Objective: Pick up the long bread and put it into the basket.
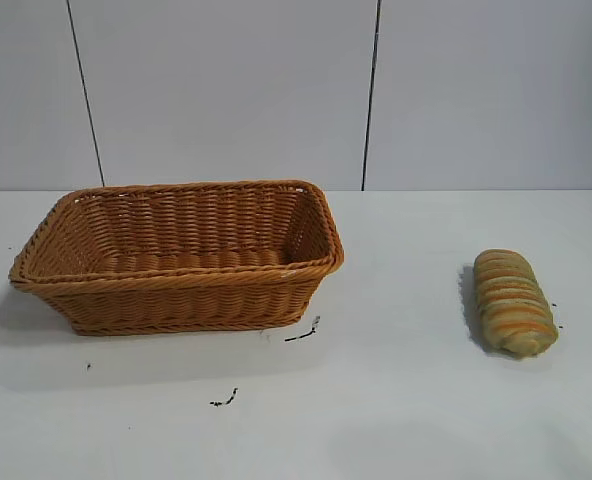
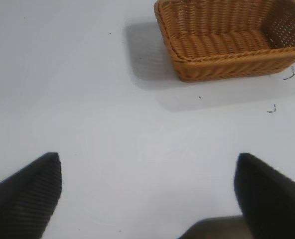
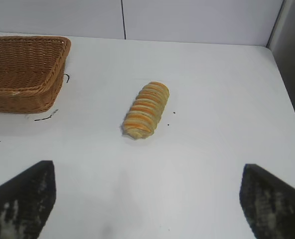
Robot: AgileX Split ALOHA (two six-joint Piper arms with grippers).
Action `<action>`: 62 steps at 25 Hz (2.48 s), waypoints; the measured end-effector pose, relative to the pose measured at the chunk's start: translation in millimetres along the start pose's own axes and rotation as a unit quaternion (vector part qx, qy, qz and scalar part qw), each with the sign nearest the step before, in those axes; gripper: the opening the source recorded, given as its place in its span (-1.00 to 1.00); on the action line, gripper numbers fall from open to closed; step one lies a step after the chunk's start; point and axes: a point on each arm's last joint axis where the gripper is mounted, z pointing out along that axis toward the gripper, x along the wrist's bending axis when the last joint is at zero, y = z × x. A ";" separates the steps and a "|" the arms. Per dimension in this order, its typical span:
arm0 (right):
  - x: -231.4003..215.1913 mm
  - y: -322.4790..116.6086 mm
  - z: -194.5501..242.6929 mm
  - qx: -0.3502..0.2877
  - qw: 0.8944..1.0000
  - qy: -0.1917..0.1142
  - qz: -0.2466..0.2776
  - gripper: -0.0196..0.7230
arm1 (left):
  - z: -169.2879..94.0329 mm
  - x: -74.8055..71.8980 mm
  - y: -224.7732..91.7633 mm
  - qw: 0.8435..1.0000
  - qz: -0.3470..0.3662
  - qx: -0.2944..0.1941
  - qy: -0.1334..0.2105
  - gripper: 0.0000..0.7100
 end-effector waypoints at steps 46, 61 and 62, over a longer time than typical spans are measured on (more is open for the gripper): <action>-20.1 87.5 332.3 0.451 0.891 0.032 0.038 0.91 | 0.0 0.0 0.0 1.000 0.000 0.000 0.000 0.95; -0.8 66.1 409.5 0.458 0.888 0.031 0.028 0.91 | 0.0 0.0 0.0 1.000 0.000 0.000 0.000 0.95; -0.7 61.5 413.3 0.460 0.887 0.031 0.028 0.91 | 0.0 0.0 0.0 1.000 0.000 0.000 0.000 0.95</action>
